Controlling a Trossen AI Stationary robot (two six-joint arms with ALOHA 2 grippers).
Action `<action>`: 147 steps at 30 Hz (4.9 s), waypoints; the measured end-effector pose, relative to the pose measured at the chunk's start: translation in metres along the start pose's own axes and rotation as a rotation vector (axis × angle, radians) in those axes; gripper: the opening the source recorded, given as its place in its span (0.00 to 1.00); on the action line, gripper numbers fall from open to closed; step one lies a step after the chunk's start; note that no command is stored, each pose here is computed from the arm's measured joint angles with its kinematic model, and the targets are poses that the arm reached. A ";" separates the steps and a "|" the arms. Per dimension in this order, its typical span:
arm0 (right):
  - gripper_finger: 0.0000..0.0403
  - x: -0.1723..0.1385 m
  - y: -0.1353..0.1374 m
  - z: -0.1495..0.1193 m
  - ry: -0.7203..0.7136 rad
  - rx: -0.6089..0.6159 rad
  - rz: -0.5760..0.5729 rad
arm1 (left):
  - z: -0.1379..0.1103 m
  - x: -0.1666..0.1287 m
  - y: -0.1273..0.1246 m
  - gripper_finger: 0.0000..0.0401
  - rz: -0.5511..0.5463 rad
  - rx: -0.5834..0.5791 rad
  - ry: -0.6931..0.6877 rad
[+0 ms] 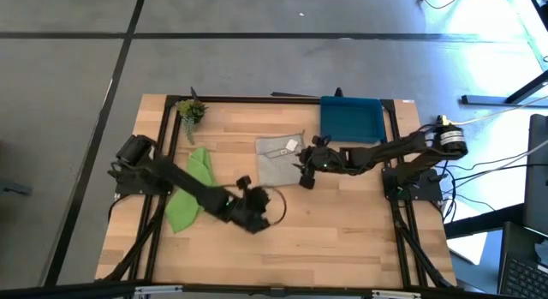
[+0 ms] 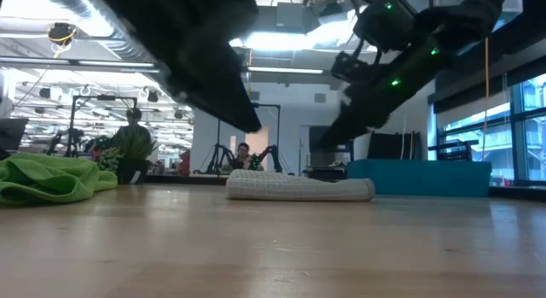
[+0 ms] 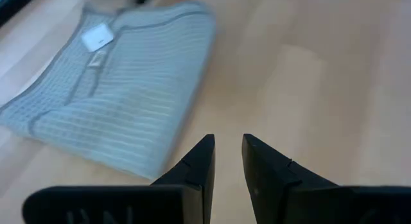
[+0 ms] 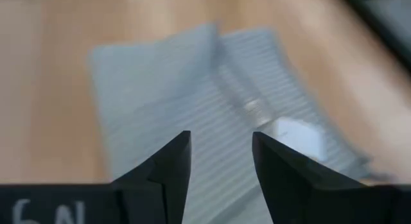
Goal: Roll microfiber towels into tight, uniform cylinder then place into a basket
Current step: Roll the gray microfiber cloth
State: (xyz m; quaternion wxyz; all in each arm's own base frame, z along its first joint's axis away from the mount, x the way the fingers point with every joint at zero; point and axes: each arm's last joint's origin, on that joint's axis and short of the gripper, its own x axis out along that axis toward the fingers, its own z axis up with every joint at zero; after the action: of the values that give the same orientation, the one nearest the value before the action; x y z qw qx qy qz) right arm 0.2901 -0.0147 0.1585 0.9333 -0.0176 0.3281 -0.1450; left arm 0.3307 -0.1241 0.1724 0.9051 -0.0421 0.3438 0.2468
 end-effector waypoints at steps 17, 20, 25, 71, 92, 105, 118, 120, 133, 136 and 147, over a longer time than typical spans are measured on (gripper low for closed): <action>0.39 0.023 0.009 -0.035 0.211 -0.030 0.131 | 0.002 0.060 0.038 0.18 0.008 -0.032 0.207; 0.39 0.025 0.011 -0.038 0.227 0.005 0.173 | -0.002 0.062 0.037 0.18 -0.014 -0.023 0.249; 0.39 0.026 0.016 -0.039 0.239 0.061 0.228 | -0.008 0.059 0.035 0.18 -0.076 -0.012 0.334; 0.39 -0.034 0.144 -0.025 -0.098 -0.526 0.641 | -0.047 -0.052 -0.057 0.18 -0.299 0.302 0.212; 0.39 -0.029 0.147 -0.024 -0.166 -0.611 0.639 | -0.045 -0.047 -0.052 0.29 -0.324 0.238 0.308; 0.39 0.005 0.155 -0.053 -0.125 -0.669 0.616 | -0.047 -0.048 -0.053 0.30 -0.325 0.246 0.309; 0.34 0.016 0.155 -0.062 -0.062 -0.557 0.449 | -0.051 -0.045 -0.053 0.30 -0.312 0.273 0.321; 0.29 0.016 0.154 -0.062 -0.051 -0.543 0.433 | -0.054 -0.042 -0.054 0.30 -0.307 0.280 0.327; 0.03 0.021 0.147 -0.062 -0.024 -0.451 0.391 | -0.056 -0.042 -0.055 0.28 -0.302 0.359 0.301; 0.02 0.023 0.144 -0.060 -0.017 -0.426 0.425 | -0.056 -0.042 -0.055 0.27 -0.282 0.389 0.276; 0.02 0.032 0.137 -0.044 -0.008 -0.275 0.492 | -0.062 -0.041 -0.055 0.27 -0.231 0.416 0.260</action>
State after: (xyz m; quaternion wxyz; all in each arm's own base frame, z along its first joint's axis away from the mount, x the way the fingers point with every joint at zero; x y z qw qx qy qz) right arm 0.3225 0.1100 0.0869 0.9305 -0.0645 0.3354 0.1320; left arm 0.2936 -0.2049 0.1467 0.8647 0.0747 0.4933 0.0586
